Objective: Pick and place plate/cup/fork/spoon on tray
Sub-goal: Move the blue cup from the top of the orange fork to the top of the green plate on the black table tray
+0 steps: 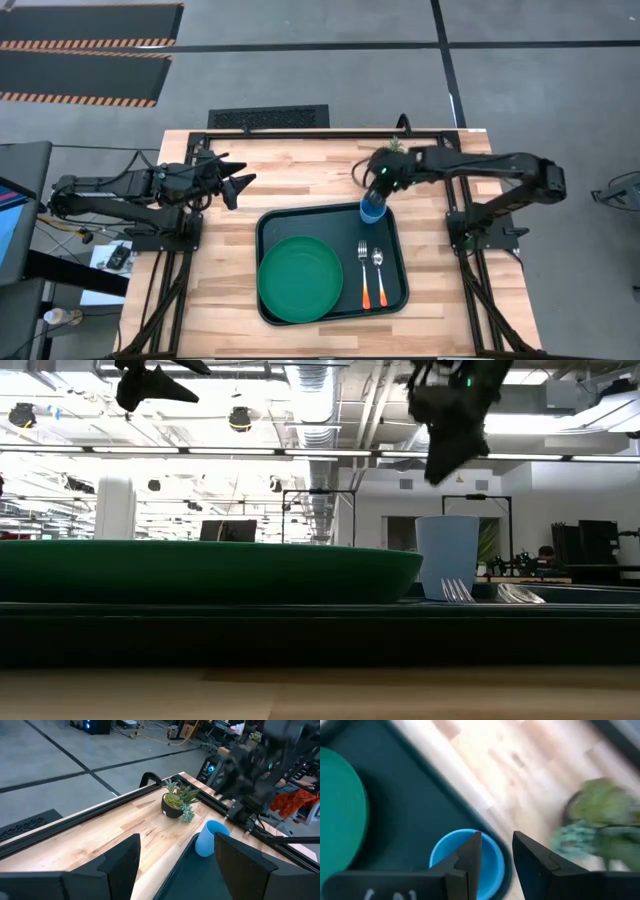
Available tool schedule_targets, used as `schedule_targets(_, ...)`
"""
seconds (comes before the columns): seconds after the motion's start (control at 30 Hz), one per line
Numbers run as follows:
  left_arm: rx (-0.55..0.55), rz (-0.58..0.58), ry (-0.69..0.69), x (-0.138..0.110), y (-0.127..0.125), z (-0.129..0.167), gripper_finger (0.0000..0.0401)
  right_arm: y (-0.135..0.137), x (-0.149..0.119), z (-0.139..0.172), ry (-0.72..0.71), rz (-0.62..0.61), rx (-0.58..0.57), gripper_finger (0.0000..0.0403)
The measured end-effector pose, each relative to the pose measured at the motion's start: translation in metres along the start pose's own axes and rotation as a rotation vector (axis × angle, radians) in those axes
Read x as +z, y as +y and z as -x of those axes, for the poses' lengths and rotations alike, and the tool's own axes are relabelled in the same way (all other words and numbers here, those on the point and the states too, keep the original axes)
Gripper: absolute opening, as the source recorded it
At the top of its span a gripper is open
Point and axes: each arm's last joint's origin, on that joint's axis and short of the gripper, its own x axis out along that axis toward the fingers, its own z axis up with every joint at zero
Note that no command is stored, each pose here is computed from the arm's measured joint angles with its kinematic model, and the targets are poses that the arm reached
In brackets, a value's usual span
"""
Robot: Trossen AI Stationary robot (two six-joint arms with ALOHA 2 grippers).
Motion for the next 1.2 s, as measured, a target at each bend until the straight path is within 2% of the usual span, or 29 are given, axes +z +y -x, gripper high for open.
schedule_targets(0.17, -0.002, 0.004, -0.004, 0.0, 0.0, 0.0, 0.0238, -0.011, 0.016, 0.059, -0.175, -0.031, 0.058, 0.0143)
schedule_targets(0.23, -0.003, 0.003, -0.004, 0.0, 0.0, 0.0, 0.0238, -0.014, 0.012, 0.073, -0.194, -0.03, 0.07, 0.0151)
schedule_targets(0.3, -0.003, -0.001, -0.005, 0.001, 0.0, 0.0, 0.0238, -0.015, 0.003, 0.077, -0.153, -0.03, 0.063, 0.0166)
schedule_targets(0.47, -0.002, -0.017, -0.004, 0.0, 0.0, 0.0, 0.0238, -0.012, -0.022, 0.048, 0.071, -0.076, -0.017, 0.0234)
schedule_targets(0.63, 0.003, -0.018, -0.007, 0.001, 0.0, 0.0, 0.0238, 0.0, -0.032, -0.003, 0.131, -0.096, -0.038, 0.028)
schedule_targets(0.73, 0.003, -0.018, -0.007, 0.001, 0.0, 0.0, 0.0238, 0.007, -0.031, -0.029, 0.129, -0.089, -0.021, 0.0285)
schedule_targets(0.93, 0.001, -0.022, 0.002, 0.0, 0.0, 0.0, 0.0238, 0.009, -0.03, -0.065, 0.215, -0.05, -0.064, 0.0285)
schedule_targets(1.1, 0.011, -0.033, 0.019, -0.002, 0.001, 0.0, 0.0238, 0.009, -0.032, -0.078, 0.261, -0.039, -0.081, 0.0281)
schedule_targets(1.2, 0.011, -0.033, 0.02, -0.002, 0.001, 0.0, 0.0238, 0.011, -0.033, -0.078, 0.264, -0.032, -0.079, 0.0254)
